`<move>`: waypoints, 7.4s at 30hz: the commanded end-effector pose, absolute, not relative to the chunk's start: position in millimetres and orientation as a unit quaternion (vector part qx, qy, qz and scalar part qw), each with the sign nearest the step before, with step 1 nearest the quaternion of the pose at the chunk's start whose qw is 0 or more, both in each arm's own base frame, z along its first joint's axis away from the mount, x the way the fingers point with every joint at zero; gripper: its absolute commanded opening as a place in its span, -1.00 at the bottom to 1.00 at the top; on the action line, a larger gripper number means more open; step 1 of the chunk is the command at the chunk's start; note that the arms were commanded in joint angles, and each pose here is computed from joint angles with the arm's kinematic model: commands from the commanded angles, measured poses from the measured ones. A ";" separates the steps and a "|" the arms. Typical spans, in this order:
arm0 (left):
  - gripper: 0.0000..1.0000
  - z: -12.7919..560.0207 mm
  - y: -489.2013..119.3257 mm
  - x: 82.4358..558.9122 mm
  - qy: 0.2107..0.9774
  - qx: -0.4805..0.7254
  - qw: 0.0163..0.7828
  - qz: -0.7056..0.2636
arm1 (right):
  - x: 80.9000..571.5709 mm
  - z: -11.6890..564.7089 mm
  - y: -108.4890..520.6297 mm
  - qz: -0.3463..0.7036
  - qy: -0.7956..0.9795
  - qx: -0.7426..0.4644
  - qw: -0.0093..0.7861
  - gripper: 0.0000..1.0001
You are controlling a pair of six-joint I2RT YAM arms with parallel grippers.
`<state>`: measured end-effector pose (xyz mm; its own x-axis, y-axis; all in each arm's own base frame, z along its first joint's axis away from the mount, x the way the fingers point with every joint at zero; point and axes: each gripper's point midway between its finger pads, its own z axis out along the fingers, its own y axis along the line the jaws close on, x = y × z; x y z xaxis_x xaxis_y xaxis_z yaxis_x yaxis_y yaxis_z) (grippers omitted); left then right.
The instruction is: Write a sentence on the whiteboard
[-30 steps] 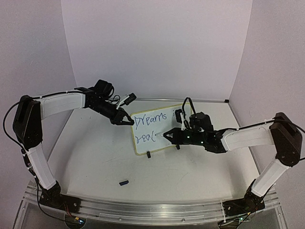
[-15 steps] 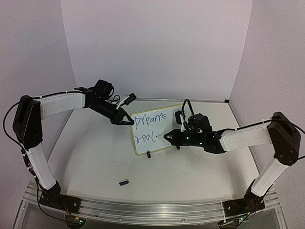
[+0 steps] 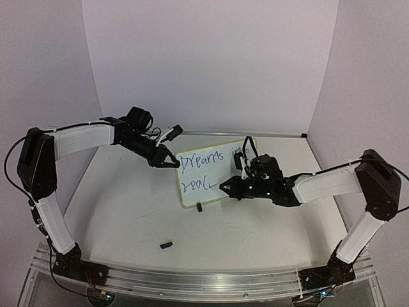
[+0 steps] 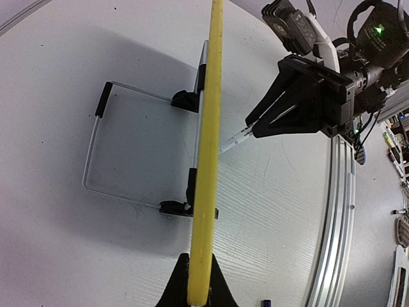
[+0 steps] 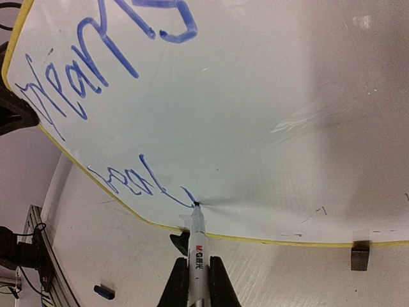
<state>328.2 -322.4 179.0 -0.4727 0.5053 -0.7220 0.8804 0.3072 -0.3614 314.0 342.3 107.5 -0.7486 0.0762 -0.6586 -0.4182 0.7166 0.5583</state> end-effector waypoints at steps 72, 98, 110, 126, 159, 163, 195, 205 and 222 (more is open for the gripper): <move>-1.00 163.6 -324.1 318.3 0.783 0.455 0.217 -0.365 | 332.8 137.2 330.5 0.355 0.841 -0.060 0.403 -1.00; -1.00 163.6 -324.3 318.5 0.782 0.456 0.217 -0.365 | 324.8 172.1 331.0 0.378 0.819 -0.082 0.423 -1.00; -1.00 162.2 -324.6 318.8 0.783 0.455 0.216 -0.366 | 336.7 152.2 335.0 0.360 0.834 -0.066 0.413 -1.00; -1.00 162.5 -324.5 318.2 0.783 0.455 0.215 -0.366 | 324.1 111.2 327.6 0.342 0.864 -0.059 0.365 -1.00; -1.00 164.4 -324.3 318.4 0.782 0.456 0.218 -0.365 | 308.6 170.0 315.0 0.373 0.828 -0.077 0.411 -1.00; -1.00 164.2 -323.9 318.5 0.783 0.456 0.218 -0.364 | 303.2 174.2 319.1 0.382 0.823 -0.101 0.409 -1.00; -1.00 162.3 -324.1 318.6 0.784 0.456 0.218 -0.360 | 324.8 169.4 327.6 0.411 0.812 -0.138 0.391 -1.00; -1.00 161.8 -324.2 318.7 0.784 0.456 0.217 -0.360 | 336.4 159.2 325.5 0.395 0.821 -0.114 0.396 -1.00; -1.00 163.0 -324.1 318.4 0.784 0.457 0.219 -0.360 | 340.7 135.6 312.2 0.365 0.844 -0.074 0.387 -1.00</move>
<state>327.4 -324.7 179.0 -0.4634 0.5097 -0.7249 0.8852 0.3044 -0.3519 331.1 317.8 133.7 -0.7066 0.1157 -0.6981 -0.4435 0.6963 0.5644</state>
